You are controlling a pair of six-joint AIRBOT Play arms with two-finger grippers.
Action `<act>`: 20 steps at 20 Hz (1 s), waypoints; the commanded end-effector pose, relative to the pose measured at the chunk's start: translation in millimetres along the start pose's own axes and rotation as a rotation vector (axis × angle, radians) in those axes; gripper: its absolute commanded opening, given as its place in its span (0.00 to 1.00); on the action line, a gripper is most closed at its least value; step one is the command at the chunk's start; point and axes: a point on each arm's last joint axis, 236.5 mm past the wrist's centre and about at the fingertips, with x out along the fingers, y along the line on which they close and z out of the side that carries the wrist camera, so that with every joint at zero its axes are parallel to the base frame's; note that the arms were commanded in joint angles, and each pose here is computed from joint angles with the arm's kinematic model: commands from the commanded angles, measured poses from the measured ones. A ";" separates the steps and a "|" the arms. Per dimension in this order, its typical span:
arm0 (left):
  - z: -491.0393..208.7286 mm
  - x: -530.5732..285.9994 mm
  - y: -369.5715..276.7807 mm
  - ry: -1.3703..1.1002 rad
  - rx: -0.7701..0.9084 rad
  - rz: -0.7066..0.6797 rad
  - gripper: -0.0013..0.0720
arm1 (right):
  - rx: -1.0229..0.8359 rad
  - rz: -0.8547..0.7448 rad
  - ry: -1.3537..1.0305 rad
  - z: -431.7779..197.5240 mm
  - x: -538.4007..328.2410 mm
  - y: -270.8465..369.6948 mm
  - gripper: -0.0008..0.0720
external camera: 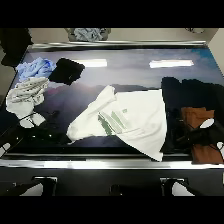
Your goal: Fold the shirts.
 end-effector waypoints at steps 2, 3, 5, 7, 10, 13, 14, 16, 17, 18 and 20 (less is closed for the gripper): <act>5.2 -7.7 -13.7 -0.035 0.012 -0.029 0.06 | 0.093 0.073 -0.087 5.3 33.6 9.0 0.92; 8.1 -10.2 -17.4 -0.050 0.013 -0.036 0.06 | 0.110 0.079 -0.119 12.0 34.7 9.4 0.83; 17.1 -16.1 -29.1 -0.088 0.010 -0.071 0.06 | 0.129 0.091 -0.213 35.6 27.6 11.1 0.07; 42.2 -41.4 -52.5 -0.158 0.054 -0.118 0.06 | 0.024 0.146 -0.281 61.5 -3.3 31.5 0.07; 132.6 -164.7 -123.4 -0.551 0.236 -0.119 0.06 | -0.247 0.081 -0.454 108.8 -119.6 77.3 0.07; 172.7 -369.7 -225.7 -1.101 0.422 0.008 0.05 | -0.535 -0.281 -0.907 136.9 -311.7 159.8 0.07; 160.4 -442.6 -264.1 -1.297 0.474 0.053 0.05 | -0.626 -0.450 -1.116 125.0 -385.7 200.8 0.07; 112.3 -547.0 -319.6 -1.590 0.515 0.135 0.05 | -0.734 -0.736 -1.516 62.6 -505.1 284.7 0.07; 87.8 -575.7 -336.4 -1.675 0.510 0.166 0.05 | -0.756 -0.823 -1.661 24.9 -538.7 318.1 0.07; 65.3 -591.8 -350.1 -1.727 0.507 0.186 0.05 | -0.774 -0.879 -1.772 -11.3 -558.0 346.5 0.07; 39.6 -596.8 -360.6 -1.749 0.493 0.206 0.05 | -0.781 -0.911 -1.872 -56.2 -564.7 375.7 0.07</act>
